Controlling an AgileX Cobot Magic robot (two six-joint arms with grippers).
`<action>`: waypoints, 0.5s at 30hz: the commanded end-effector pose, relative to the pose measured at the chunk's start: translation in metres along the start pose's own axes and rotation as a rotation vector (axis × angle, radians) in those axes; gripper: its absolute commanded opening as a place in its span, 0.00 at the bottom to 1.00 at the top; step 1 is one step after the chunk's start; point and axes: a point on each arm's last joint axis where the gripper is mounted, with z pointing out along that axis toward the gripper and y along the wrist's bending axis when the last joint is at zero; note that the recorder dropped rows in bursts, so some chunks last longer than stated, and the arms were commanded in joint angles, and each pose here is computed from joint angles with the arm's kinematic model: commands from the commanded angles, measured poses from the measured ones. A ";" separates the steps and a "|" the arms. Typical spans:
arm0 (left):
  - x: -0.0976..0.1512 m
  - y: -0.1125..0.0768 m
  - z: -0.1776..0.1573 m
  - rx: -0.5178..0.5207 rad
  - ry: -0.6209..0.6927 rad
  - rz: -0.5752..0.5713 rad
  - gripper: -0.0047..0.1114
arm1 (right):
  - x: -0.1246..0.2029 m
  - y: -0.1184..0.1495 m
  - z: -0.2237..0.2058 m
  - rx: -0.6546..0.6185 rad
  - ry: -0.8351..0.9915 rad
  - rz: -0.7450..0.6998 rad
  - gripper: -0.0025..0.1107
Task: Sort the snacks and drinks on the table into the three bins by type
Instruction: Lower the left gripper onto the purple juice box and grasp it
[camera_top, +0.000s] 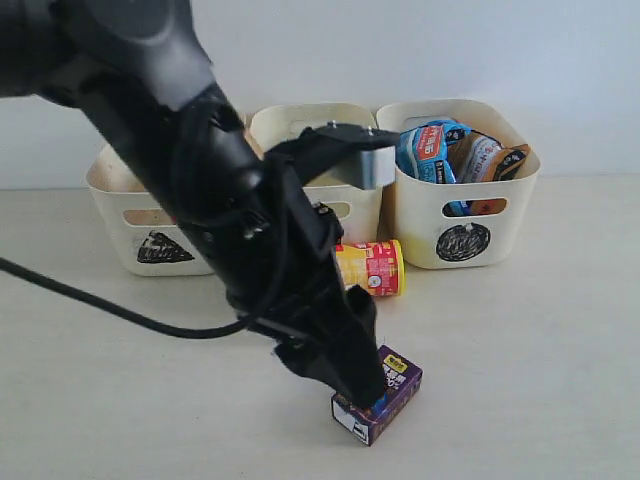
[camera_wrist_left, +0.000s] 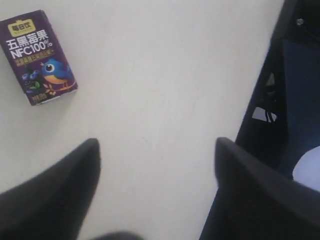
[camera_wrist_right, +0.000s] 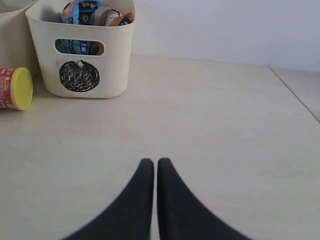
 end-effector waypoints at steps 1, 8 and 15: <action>-0.014 0.016 0.029 -0.014 0.023 -0.108 0.71 | -0.001 -0.001 -0.001 0.009 -0.017 -0.002 0.02; -0.037 0.045 0.059 -0.112 0.017 -0.251 0.71 | -0.001 0.000 -0.001 0.007 -0.008 -0.002 0.02; -0.048 0.068 0.086 -0.190 0.028 -0.222 0.72 | -0.001 0.000 -0.001 0.007 -0.008 -0.002 0.02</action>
